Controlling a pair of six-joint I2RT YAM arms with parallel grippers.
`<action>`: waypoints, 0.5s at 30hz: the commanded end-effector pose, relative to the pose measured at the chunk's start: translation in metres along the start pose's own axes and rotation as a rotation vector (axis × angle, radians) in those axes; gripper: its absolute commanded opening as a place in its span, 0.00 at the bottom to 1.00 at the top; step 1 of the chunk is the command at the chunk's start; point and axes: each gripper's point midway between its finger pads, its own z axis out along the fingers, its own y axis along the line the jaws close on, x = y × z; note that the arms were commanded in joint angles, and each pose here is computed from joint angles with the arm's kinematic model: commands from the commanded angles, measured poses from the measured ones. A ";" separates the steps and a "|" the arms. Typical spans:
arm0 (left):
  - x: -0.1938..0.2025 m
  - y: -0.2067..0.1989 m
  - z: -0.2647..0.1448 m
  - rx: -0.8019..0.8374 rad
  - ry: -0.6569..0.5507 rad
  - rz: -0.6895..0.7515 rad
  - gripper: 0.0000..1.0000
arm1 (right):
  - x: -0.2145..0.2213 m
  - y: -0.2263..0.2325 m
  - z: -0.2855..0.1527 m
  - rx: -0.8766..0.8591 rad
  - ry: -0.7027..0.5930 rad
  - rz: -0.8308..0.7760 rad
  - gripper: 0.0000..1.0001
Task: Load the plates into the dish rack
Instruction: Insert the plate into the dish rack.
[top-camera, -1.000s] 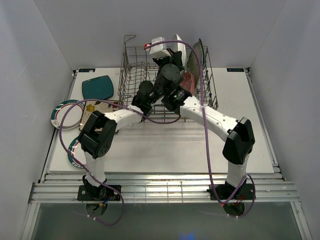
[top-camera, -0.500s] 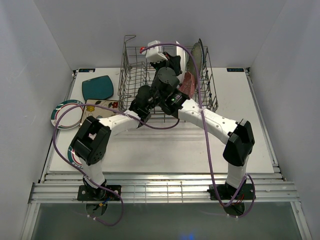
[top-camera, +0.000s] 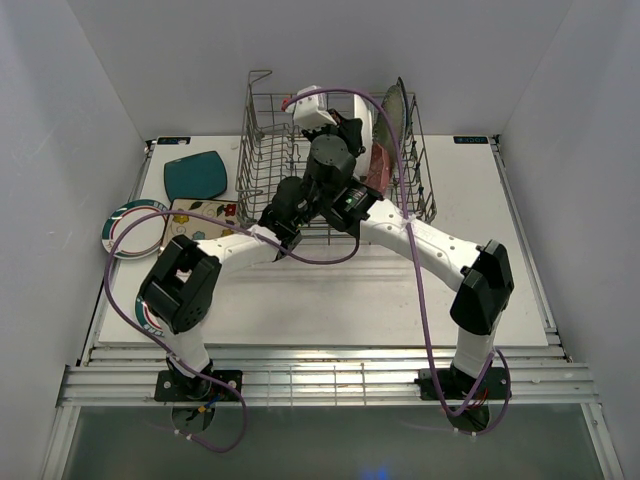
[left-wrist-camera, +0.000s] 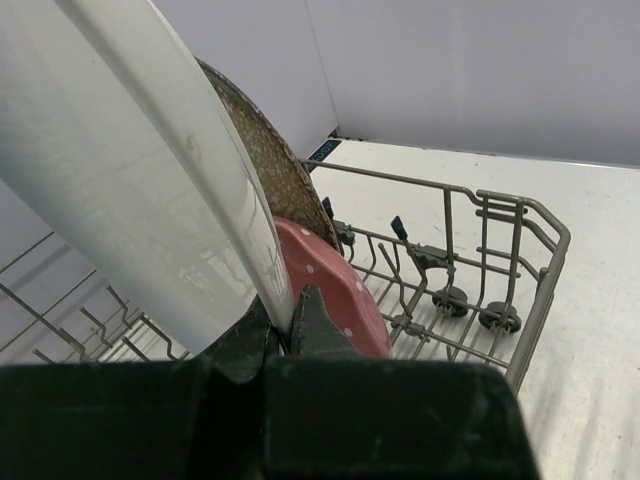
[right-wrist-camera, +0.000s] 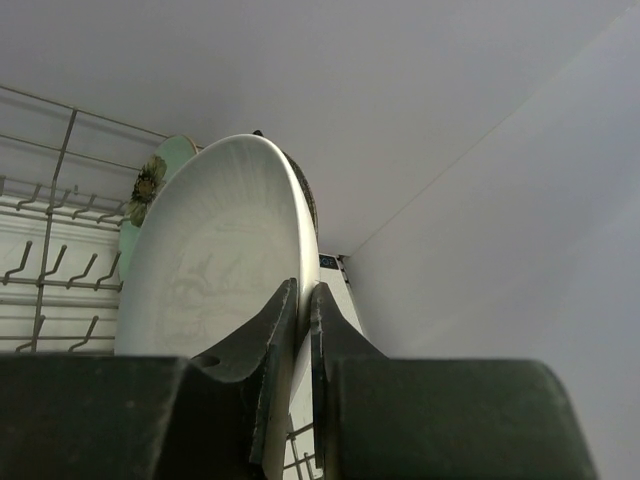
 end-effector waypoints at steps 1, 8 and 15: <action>-0.110 0.006 -0.009 0.032 -0.249 0.025 0.00 | -0.027 0.065 -0.043 -0.261 -0.151 -0.085 0.08; -0.105 0.002 -0.016 0.035 -0.233 0.011 0.00 | -0.024 0.074 -0.046 -0.319 -0.151 -0.064 0.08; -0.105 -0.003 -0.020 0.050 -0.223 -0.020 0.00 | -0.022 0.079 -0.042 -0.342 -0.138 -0.077 0.08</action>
